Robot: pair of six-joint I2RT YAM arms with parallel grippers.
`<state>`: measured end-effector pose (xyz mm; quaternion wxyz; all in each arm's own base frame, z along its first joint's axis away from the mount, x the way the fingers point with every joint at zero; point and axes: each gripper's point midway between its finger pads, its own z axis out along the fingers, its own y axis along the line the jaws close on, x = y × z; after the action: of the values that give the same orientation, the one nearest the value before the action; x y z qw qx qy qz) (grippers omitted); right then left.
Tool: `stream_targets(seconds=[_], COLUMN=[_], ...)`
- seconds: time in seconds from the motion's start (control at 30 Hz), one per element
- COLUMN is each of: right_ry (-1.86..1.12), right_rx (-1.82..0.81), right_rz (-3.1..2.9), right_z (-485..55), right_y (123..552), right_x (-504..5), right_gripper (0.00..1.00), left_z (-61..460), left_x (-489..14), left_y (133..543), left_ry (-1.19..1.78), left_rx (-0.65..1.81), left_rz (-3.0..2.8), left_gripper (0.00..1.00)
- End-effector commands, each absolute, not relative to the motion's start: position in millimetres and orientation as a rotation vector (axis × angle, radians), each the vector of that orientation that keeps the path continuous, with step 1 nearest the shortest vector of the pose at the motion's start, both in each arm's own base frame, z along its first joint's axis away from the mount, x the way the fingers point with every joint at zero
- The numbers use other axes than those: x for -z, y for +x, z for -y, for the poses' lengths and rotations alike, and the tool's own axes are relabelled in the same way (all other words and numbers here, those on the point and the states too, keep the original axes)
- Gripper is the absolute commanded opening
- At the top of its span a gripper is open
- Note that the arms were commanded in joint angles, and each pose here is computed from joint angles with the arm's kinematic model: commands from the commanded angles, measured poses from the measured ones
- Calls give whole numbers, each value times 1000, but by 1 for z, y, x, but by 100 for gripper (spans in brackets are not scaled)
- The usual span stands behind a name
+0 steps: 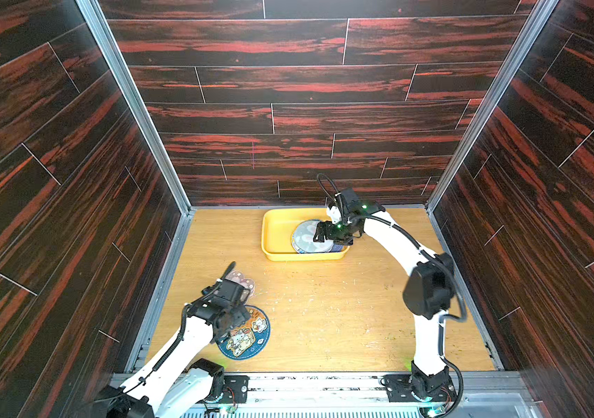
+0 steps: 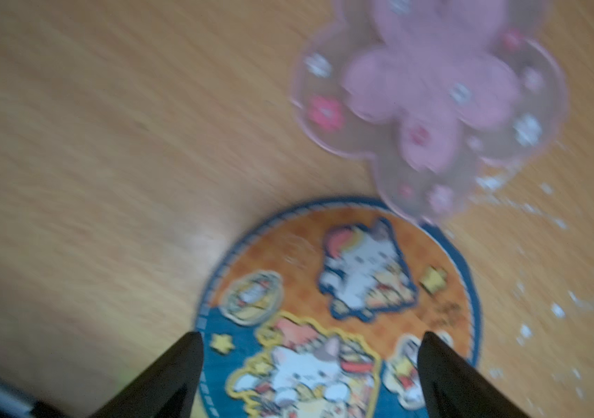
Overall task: Put the coasters into the storage box
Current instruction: Place the coaster in the storage box, then move the coaster to the center of the board.
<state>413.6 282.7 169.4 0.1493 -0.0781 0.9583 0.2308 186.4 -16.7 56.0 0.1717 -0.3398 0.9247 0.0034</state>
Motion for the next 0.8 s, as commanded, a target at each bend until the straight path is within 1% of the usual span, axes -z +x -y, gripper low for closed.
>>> stream_targets(seconds=[0.0,0.13,0.3,0.43,0.6,0.77], right_ry=[-232,-235,-229,-226,-231,-226], right_rx=[-730,-732,-719,-714,-718,-735], right_rz=[-2712,-2704,-2695,-2674,-2672,-2681], right_z=[-283,-276,-267,-263,-262,-263], right_y=[397,383,371,366,363,360], right_x=[-193,-197,-200,-206,-207,-203], right_gripper=[88,90,91,93,94,94], left_z=[0,-8,-3,5,31,39], left_x=[-49,-39,-15,-5,7,8], left_y=[174,172,169,166,165,162], left_ry=[-1013,-1099,-1166,-1174,-1158,-1111], left_rx=[-96,-108,-38,19,202,221], left_rz=[-2629,-2601,-2625,-2647,-2732,-2783], left_gripper=[96,96,96,97,97,97])
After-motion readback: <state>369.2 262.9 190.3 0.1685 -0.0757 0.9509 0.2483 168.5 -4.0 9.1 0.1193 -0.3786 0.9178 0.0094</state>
